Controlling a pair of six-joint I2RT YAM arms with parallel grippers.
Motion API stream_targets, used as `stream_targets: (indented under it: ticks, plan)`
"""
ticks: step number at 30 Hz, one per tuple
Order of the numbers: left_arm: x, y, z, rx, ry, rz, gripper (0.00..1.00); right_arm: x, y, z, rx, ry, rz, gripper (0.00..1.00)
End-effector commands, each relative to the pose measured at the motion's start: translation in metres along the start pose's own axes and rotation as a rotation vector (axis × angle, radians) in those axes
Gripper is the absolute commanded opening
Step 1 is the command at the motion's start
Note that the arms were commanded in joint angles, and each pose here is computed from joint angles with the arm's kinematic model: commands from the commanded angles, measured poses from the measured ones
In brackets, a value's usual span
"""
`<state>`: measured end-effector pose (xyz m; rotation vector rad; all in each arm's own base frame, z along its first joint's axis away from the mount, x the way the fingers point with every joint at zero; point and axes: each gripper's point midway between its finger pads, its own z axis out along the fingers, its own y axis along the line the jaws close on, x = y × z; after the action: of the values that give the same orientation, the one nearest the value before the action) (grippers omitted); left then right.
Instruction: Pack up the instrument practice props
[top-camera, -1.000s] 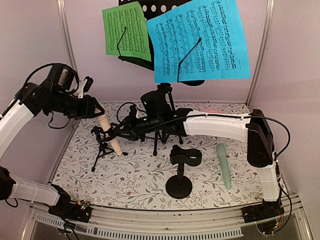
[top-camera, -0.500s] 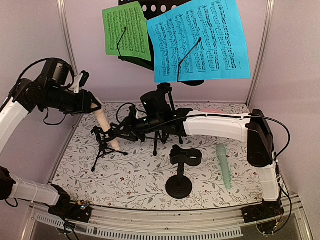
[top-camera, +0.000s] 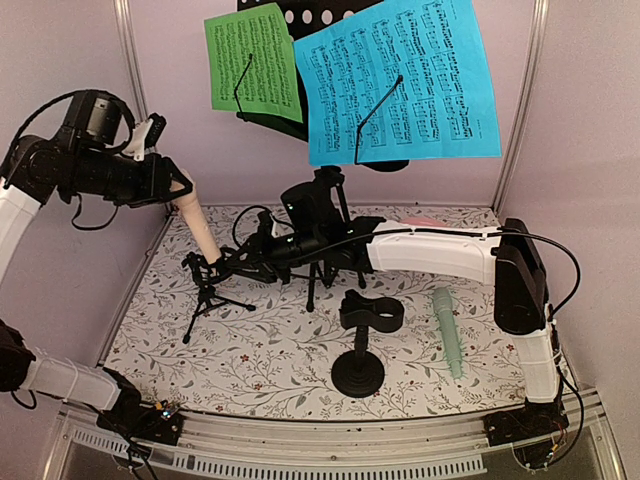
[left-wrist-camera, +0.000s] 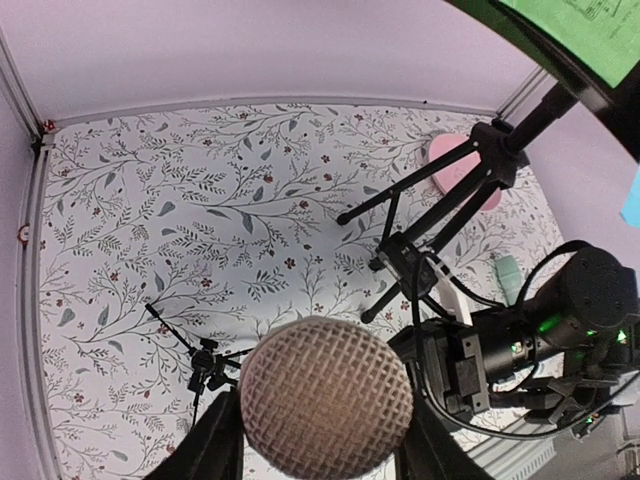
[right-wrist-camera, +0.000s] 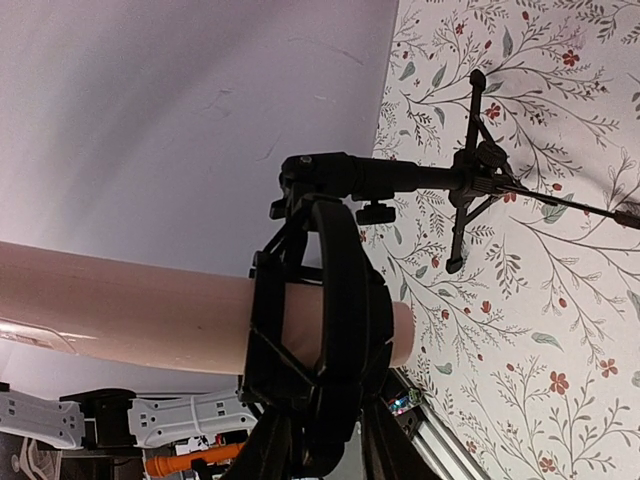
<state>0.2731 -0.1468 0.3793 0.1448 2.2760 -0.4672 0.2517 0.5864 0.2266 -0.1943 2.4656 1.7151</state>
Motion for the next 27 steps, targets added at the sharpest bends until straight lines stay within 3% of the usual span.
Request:
stream_targets:
  ticks: [1,12,27]
  plan:
    - [-0.018,0.003,-0.016,-0.028,-0.051,0.021,0.39,-0.002,0.008,-0.005,-0.002,-0.002,-0.016,0.26]
    - [-0.035,0.011,-0.042,-0.081,-0.143,0.034,0.38,-0.005,0.008,-0.007,-0.007,-0.003,-0.021,0.27]
    - [-0.074,0.021,-0.094,-0.140,-0.388,-0.010,0.37,-0.014,0.010,-0.012,-0.018,-0.009,-0.026,0.30]
